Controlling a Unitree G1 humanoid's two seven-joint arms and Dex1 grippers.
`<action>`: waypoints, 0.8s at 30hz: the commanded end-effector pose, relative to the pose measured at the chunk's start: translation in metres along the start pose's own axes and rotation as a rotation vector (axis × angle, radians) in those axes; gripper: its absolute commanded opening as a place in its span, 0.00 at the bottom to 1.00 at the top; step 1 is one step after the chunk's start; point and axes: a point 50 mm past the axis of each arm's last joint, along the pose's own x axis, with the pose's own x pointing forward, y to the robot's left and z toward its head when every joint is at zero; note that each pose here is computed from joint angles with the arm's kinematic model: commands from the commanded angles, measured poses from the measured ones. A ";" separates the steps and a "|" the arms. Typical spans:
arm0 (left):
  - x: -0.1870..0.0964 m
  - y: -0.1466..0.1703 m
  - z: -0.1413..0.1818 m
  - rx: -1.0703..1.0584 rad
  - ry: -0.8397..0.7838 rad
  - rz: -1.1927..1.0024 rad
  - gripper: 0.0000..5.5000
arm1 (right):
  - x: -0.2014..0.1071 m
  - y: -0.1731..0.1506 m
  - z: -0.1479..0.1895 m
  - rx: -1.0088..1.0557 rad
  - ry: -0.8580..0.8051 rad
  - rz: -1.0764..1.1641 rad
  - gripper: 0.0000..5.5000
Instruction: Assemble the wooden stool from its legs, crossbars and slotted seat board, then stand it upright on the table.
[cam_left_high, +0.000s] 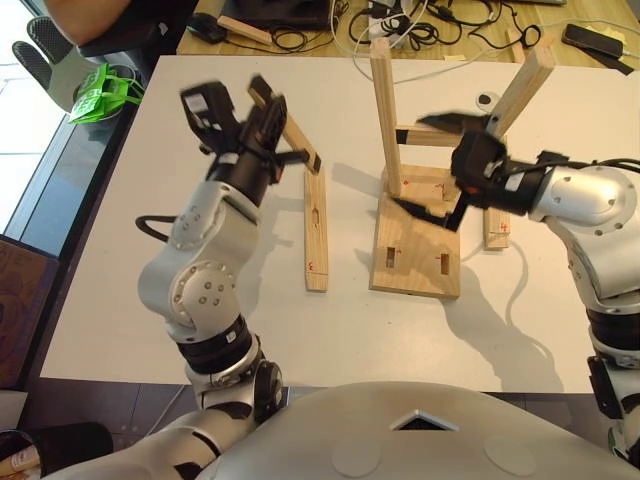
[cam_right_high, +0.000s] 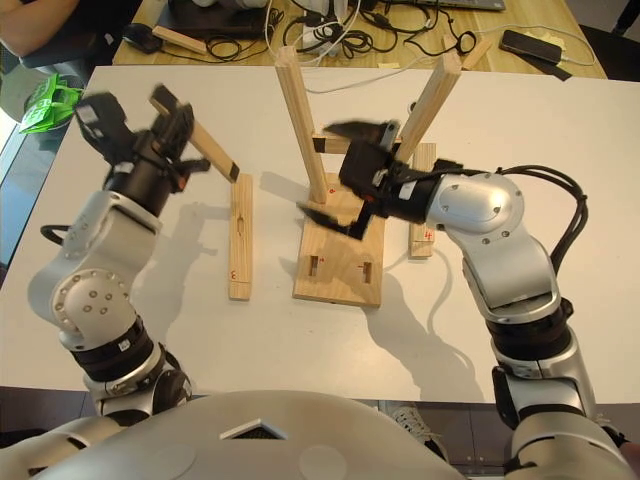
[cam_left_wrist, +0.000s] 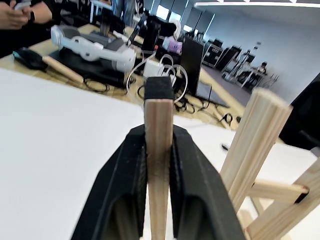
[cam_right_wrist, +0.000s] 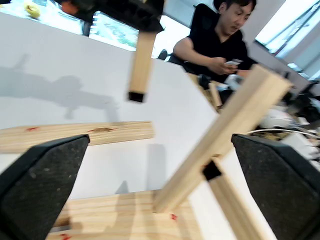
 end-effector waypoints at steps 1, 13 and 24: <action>0.004 -0.003 0.003 -0.025 -0.014 -0.042 0.07 | 0.007 0.014 -0.006 0.018 0.082 0.227 0.85; 0.005 -0.012 -0.003 -0.067 0.018 -0.127 0.07 | 0.115 -0.002 0.017 0.011 -0.090 0.263 0.53; 0.004 -0.011 -0.002 -0.053 0.027 -0.123 0.07 | 0.135 -0.026 0.013 -0.016 -0.089 0.082 0.20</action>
